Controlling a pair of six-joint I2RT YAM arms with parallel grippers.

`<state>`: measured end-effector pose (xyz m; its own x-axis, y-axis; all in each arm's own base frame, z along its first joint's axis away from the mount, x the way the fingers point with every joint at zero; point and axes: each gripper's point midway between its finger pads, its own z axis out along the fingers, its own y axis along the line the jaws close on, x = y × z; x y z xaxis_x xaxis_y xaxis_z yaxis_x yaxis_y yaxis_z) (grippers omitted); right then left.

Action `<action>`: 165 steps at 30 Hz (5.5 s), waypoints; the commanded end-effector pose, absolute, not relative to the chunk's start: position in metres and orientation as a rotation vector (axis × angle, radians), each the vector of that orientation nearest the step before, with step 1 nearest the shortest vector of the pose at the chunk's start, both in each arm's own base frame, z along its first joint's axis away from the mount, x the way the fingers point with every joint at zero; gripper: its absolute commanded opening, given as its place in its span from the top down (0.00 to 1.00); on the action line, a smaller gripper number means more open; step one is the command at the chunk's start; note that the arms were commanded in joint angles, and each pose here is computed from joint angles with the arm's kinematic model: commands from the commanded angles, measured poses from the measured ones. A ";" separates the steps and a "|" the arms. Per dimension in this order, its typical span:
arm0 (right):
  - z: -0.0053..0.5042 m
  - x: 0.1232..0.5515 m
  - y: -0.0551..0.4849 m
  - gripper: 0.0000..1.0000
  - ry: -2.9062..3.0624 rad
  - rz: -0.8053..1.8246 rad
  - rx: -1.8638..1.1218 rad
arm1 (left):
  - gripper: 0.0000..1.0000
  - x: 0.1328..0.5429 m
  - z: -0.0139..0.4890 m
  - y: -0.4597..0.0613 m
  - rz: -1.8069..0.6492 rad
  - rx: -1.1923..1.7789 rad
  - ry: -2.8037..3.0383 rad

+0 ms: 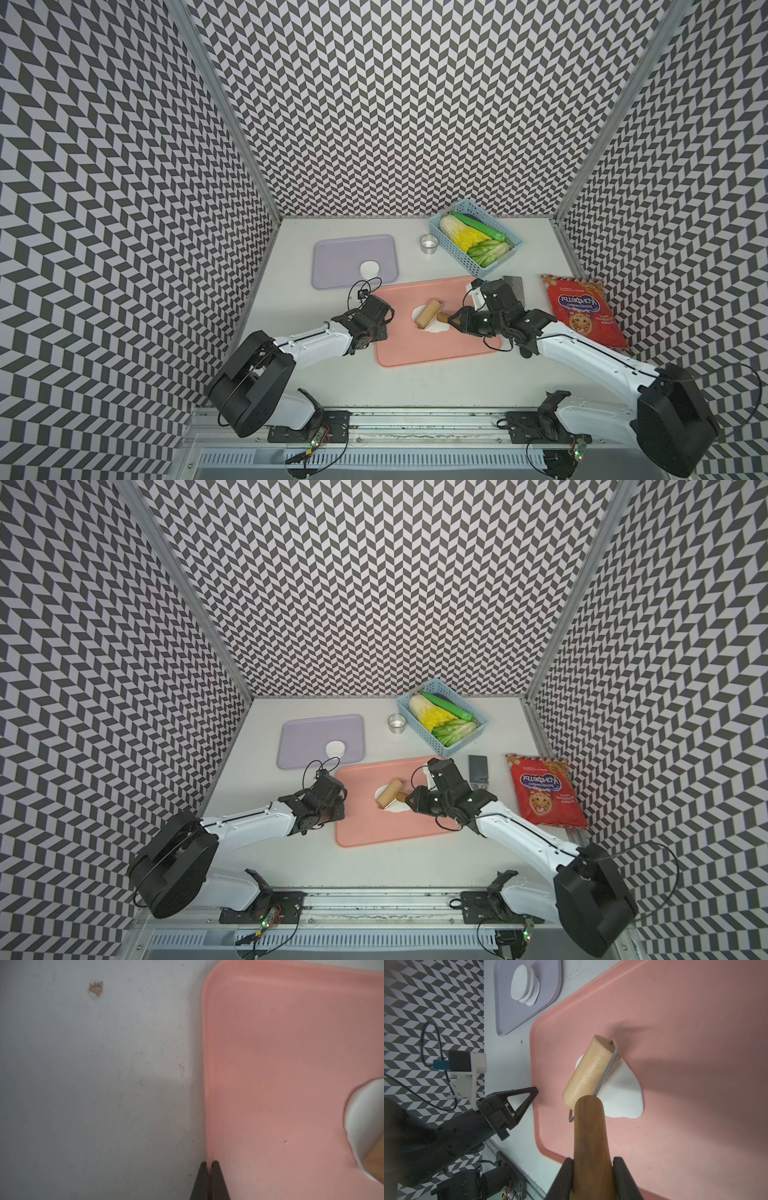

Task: Roll out the dumpling wrappers from the dough
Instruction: Flatten out the dough on the work surface.

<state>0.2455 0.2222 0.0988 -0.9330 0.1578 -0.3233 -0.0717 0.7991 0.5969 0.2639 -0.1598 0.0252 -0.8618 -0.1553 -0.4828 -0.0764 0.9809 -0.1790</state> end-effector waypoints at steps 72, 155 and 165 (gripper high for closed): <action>0.046 0.199 0.172 1.00 3.006 0.644 -0.072 | 1.00 0.250 0.014 -0.154 -0.159 -0.118 2.674; 0.030 0.233 0.147 1.00 2.911 0.346 0.139 | 1.00 0.250 0.014 -0.154 -0.164 -0.114 2.671; 0.006 0.236 0.154 1.00 2.940 0.337 0.143 | 1.00 0.250 0.013 -0.153 -0.157 -0.115 2.675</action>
